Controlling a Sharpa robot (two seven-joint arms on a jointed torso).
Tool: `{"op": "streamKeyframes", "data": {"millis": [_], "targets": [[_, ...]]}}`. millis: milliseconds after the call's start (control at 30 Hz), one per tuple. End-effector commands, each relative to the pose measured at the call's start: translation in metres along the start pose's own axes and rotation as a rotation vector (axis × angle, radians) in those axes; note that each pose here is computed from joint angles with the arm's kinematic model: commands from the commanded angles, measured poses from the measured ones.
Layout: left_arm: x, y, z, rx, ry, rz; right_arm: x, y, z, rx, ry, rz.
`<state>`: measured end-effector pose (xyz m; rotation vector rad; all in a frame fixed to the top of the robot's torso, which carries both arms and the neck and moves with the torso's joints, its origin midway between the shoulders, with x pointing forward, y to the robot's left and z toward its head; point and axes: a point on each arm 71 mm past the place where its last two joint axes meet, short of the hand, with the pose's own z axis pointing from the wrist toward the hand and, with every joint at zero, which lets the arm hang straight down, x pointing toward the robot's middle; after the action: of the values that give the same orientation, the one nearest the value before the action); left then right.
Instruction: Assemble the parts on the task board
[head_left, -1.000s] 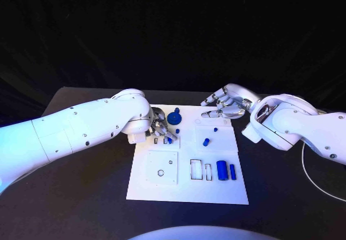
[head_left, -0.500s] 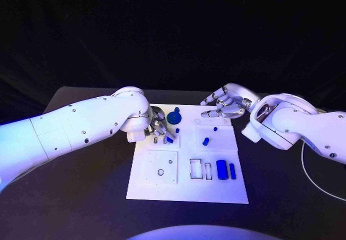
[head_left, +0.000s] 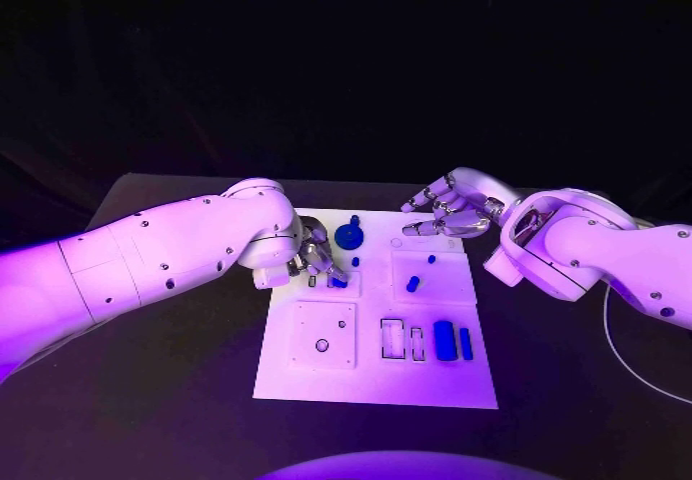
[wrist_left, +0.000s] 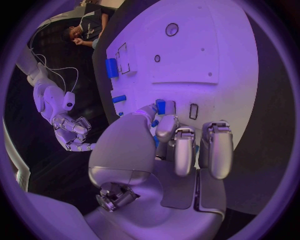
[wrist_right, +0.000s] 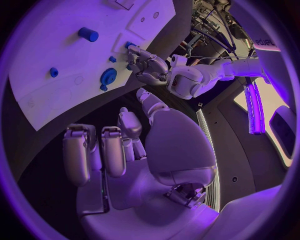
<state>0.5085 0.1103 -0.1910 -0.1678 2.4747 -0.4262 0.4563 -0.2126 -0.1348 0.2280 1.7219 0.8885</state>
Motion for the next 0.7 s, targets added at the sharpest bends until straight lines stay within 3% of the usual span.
{"op": "streamKeyframes", "data": {"millis": [33,367,700], "targets": [[-0.0016,0.0065,-0.0009,-0.064,-0.025,-0.058,0.002,0.001,0.0,-0.008,0.015,0.001],[-0.0043,0.0144,-0.0074,-0.038,-0.051,-0.099,0.003,0.0,0.001,-0.008,0.017,0.005],[-0.0051,0.017,-0.0087,-0.066,-0.075,-0.021,0.003,-0.001,0.001,-0.006,0.017,0.005]]}}
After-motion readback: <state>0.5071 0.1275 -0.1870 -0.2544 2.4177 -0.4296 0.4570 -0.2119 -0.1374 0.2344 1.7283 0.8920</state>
